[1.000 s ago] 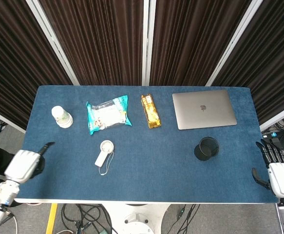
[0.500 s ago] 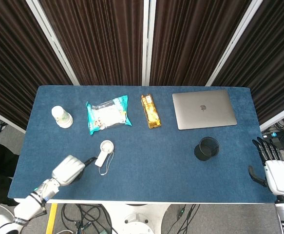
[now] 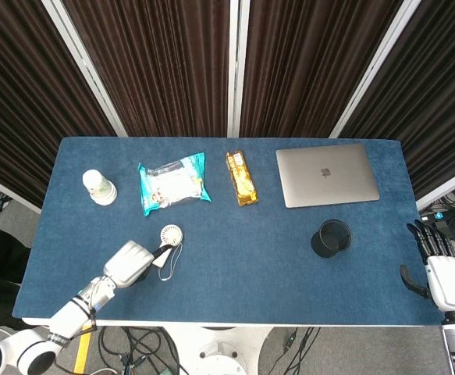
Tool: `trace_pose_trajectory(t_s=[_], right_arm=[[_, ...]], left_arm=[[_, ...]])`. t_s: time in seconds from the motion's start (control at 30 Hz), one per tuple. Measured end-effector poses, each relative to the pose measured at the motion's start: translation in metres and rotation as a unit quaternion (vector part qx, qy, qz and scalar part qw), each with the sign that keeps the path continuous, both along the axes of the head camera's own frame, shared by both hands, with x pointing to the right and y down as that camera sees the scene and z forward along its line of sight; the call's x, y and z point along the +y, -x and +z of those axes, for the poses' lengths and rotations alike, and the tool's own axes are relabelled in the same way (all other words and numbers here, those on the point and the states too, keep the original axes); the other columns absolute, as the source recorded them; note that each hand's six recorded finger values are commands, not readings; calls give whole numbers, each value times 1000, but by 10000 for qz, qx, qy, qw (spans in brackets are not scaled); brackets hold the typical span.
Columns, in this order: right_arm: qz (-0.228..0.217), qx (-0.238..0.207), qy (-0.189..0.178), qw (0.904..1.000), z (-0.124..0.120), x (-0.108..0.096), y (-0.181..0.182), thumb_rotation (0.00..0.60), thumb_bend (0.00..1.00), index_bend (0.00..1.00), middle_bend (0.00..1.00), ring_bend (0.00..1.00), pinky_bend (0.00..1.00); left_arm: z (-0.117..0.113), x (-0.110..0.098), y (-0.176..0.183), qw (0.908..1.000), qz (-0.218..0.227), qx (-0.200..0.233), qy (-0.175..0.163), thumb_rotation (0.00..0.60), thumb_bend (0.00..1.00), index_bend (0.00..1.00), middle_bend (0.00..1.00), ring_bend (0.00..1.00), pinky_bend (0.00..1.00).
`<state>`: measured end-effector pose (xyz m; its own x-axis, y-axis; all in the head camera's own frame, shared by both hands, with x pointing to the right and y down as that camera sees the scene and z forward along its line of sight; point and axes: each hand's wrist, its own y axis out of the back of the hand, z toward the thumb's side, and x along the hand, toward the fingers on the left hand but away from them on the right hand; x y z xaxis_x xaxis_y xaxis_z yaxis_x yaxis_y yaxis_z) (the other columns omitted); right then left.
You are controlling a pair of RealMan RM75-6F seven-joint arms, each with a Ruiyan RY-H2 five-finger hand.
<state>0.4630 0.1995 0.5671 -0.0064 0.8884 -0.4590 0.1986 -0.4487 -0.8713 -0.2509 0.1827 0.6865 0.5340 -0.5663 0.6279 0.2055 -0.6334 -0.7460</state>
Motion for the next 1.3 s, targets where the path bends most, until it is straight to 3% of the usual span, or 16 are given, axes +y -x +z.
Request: trace_pose_trajectory(t_s=[0.33,1.3], right_arm=[[-11,9,-31,10000,-2,-2,3,600,365,0,0,0,0],[17,26,35,10000,0,-1,2,600,366,0,0,0,0]], left_arm=[[25,2,5,9996,-143,-208,145,600,893,136,898,864,859],[36,7,14,9989,-331,-212,271,600,892,148,897,864,859]])
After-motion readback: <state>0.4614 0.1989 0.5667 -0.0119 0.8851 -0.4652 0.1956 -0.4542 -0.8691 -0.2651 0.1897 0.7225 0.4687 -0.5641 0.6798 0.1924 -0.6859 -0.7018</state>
